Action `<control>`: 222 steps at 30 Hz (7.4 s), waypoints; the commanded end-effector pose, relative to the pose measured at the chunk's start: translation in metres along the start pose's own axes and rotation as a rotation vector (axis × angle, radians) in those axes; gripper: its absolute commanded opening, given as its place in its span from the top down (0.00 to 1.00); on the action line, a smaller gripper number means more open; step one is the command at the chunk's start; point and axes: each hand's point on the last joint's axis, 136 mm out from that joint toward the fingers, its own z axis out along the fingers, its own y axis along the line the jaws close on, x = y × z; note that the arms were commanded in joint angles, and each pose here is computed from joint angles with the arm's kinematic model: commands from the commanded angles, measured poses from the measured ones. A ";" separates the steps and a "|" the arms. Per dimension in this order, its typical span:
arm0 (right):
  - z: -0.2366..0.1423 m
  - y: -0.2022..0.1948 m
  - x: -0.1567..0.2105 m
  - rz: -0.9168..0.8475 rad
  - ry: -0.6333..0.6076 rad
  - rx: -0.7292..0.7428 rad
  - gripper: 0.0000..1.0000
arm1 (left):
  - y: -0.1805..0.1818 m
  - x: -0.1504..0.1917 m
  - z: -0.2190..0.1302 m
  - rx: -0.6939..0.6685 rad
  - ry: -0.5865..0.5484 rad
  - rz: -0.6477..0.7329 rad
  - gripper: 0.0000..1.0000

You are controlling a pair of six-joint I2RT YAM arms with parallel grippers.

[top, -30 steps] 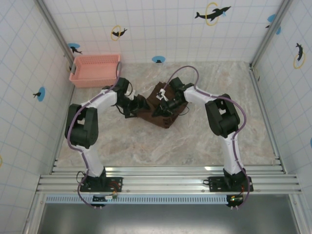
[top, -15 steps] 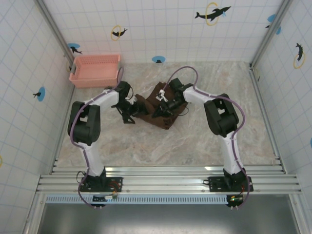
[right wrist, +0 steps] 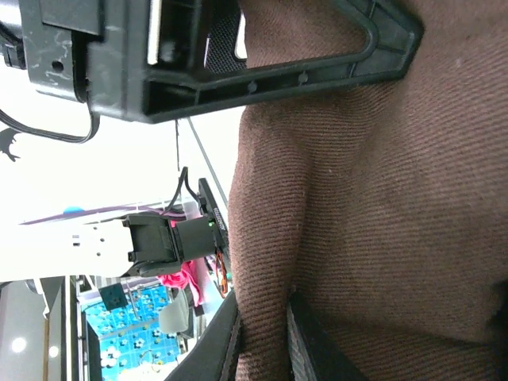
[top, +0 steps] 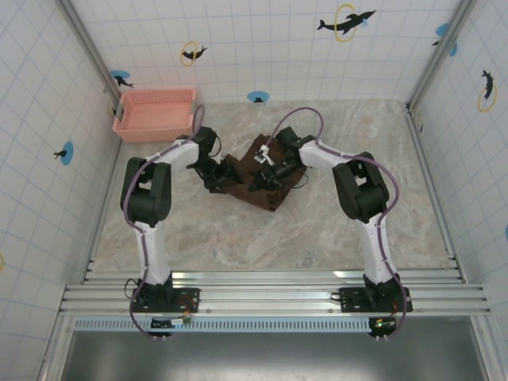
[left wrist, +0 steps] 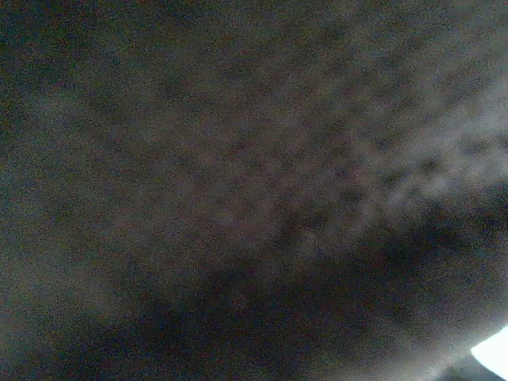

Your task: Roll up the long pants

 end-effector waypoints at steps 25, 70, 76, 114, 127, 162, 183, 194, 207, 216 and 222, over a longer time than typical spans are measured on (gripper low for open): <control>-0.044 0.035 0.049 -0.812 0.209 1.093 0.02 | -0.023 -0.003 -0.021 -0.007 0.039 -0.092 1.00; 0.030 0.015 0.019 -0.608 0.100 0.442 0.76 | -0.038 -0.004 -0.051 0.061 -0.017 -0.058 0.30; 0.015 0.042 -0.010 -0.460 -0.048 0.147 0.77 | -0.046 -0.021 -0.079 0.077 -0.091 -0.030 0.16; -0.063 -0.075 -0.079 0.131 -0.692 -0.346 0.79 | -0.112 -0.085 -0.013 -0.038 -0.235 -0.024 0.03; -0.054 -0.079 -0.074 0.147 -0.656 -0.350 0.79 | -0.127 -0.103 0.014 -0.037 -0.299 -0.005 0.03; -0.086 0.000 0.009 -0.411 -0.112 0.899 0.03 | -0.017 -0.036 -0.074 -0.795 -0.225 0.120 1.00; 0.021 0.059 0.004 -0.486 -0.129 0.837 0.03 | -0.014 -0.019 -0.040 -0.700 -0.145 -0.002 1.00; 0.049 0.024 -0.012 -0.442 -0.069 0.963 0.03 | -0.017 -0.018 -0.028 -0.659 -0.137 -0.036 1.00; 0.087 -0.022 -0.022 -0.388 0.002 0.937 0.03 | -0.023 -0.010 -0.016 -0.610 -0.103 -0.060 1.00; 0.102 -0.044 -0.021 -0.336 0.028 0.890 0.15 | -0.029 -0.004 -0.008 -0.558 -0.079 -0.081 1.00; 0.097 -0.072 -0.012 -0.262 0.076 0.937 0.47 | -0.039 -0.002 -0.008 -0.501 -0.085 -0.108 1.00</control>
